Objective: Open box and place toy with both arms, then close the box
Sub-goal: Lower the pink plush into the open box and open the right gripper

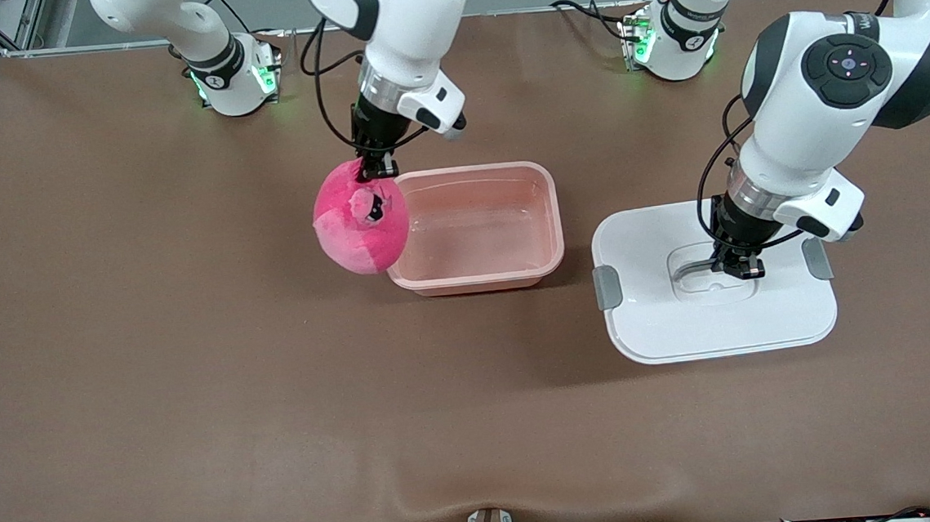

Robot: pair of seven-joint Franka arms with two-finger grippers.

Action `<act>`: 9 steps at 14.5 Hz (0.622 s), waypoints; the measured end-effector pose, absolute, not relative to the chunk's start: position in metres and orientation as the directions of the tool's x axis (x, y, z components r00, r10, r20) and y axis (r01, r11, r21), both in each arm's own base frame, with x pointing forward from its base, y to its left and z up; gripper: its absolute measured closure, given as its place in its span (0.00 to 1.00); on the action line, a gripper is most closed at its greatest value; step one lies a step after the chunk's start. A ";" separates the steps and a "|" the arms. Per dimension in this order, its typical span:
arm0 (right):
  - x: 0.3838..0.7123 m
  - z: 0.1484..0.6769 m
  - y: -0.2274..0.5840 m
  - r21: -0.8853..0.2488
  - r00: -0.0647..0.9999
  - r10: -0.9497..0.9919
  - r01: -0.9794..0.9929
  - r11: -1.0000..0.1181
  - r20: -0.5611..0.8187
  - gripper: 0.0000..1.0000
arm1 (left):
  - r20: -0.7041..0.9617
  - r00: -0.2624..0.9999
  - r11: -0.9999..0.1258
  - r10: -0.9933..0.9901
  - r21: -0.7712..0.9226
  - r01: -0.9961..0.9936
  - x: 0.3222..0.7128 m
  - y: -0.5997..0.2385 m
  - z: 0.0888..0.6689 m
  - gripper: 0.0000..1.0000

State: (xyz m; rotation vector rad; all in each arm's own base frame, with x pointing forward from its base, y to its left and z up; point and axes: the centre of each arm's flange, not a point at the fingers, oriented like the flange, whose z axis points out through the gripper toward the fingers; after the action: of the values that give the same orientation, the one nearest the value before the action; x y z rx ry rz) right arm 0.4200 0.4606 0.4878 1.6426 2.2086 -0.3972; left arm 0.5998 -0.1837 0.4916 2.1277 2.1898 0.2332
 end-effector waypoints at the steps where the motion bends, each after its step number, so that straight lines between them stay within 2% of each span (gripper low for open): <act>1: 0.415 0.483 0.466 -0.004 -0.238 0.860 0.964 0.265 -0.452 0.88 | 0.049 -0.031 0.023 0.998 0.163 0.986 0.599 -0.185 0.491 0.93; 9: 0.412 0.458 0.475 -0.009 -0.205 0.852 0.973 0.229 -0.481 0.88 | 0.050 -0.030 0.022 0.998 0.160 0.987 0.599 -0.185 0.490 0.93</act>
State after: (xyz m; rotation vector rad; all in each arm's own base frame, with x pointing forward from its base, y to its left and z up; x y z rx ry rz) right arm 0.4119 0.4751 0.4577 1.6859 2.1341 -0.4426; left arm 0.5989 -0.1849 0.4899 2.1326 2.1892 0.2303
